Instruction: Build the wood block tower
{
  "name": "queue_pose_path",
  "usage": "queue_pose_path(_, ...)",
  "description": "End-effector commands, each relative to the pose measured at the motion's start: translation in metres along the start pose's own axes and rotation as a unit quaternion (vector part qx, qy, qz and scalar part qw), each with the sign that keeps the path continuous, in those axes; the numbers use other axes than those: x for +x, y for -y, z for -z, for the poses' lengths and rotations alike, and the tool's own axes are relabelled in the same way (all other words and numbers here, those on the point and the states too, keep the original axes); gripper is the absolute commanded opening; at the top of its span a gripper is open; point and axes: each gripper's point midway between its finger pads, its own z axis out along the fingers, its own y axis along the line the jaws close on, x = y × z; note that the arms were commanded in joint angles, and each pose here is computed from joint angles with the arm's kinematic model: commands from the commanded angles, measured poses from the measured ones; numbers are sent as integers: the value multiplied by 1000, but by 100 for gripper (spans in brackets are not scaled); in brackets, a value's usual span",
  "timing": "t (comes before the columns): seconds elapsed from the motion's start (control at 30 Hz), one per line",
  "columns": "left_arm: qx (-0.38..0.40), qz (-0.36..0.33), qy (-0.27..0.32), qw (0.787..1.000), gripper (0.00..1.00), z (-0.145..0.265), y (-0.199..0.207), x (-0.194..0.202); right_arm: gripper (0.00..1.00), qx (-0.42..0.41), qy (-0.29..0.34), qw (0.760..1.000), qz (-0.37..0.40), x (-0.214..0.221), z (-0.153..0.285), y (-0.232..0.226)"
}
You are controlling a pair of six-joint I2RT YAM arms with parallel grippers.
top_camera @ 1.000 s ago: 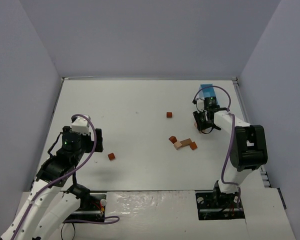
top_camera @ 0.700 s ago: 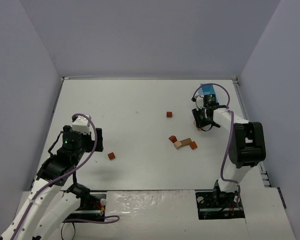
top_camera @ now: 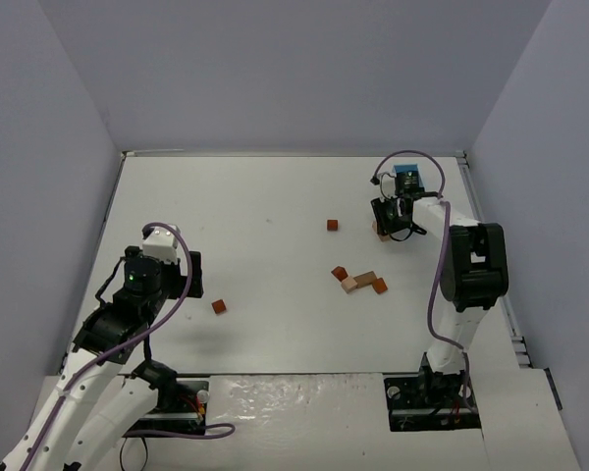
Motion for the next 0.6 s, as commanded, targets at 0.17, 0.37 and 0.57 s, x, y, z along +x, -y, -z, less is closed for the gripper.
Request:
queue_pose_path(0.17, -9, 9, 32, 999, 97, -3, -2, -18, 47, -3, 7, 1000, -13, -7, 3, -2)
queue_pose_path(0.37, -9, 8, 33, 999, 97, -2, -3, -19, 66, 25, 31, 999, -16, -22, 23, 8)
queue_pose_path(0.57, -10, 9, 33, 999, 97, -2, -3, -19, 70, 46, 91, 995, -24, -60, 61, 19)
